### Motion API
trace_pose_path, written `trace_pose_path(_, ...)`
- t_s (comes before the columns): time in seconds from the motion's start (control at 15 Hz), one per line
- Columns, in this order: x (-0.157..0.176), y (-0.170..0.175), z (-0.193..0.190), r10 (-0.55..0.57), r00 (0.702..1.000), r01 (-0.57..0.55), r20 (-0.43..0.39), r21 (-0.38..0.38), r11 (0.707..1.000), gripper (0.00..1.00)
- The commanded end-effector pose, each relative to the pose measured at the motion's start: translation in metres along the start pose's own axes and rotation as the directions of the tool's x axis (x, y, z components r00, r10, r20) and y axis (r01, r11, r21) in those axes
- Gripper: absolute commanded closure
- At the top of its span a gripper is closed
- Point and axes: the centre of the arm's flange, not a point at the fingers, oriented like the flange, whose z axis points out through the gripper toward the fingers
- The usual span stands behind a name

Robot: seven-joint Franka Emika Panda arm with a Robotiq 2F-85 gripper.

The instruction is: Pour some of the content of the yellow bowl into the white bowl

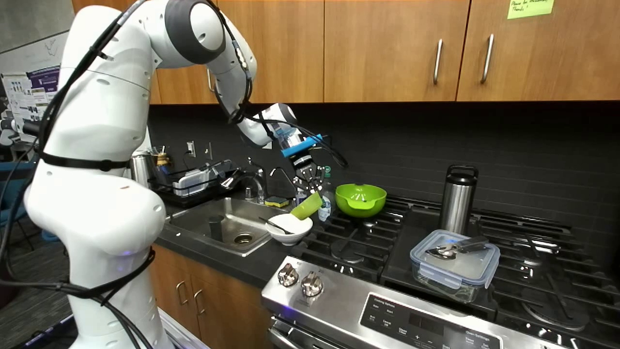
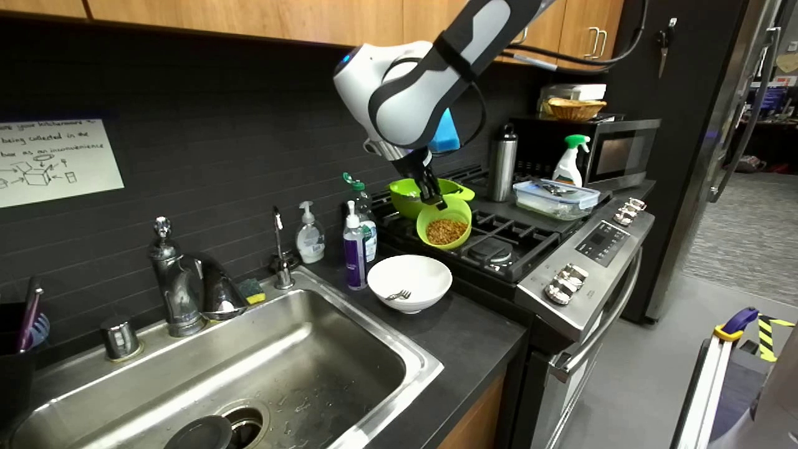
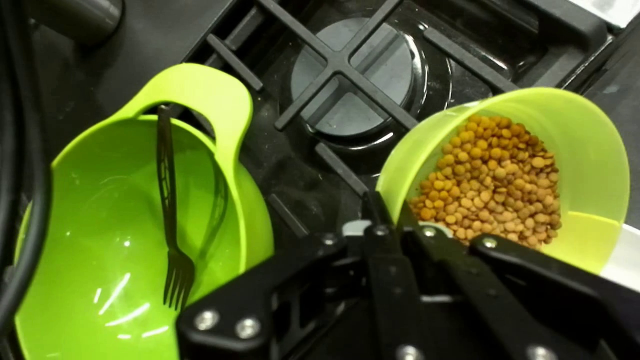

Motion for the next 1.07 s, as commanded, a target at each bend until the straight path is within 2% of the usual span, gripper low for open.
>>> trace_pose_path(0.0,-0.001,0.002,-0.005,-0.006,1.0,0.008,0.03,-0.051,0.999,0.99)
trace_pose_path(1.0,0.008,-0.009,-0.016,-0.085,0.994,0.097,0.071,-0.175,0.98,0.99)
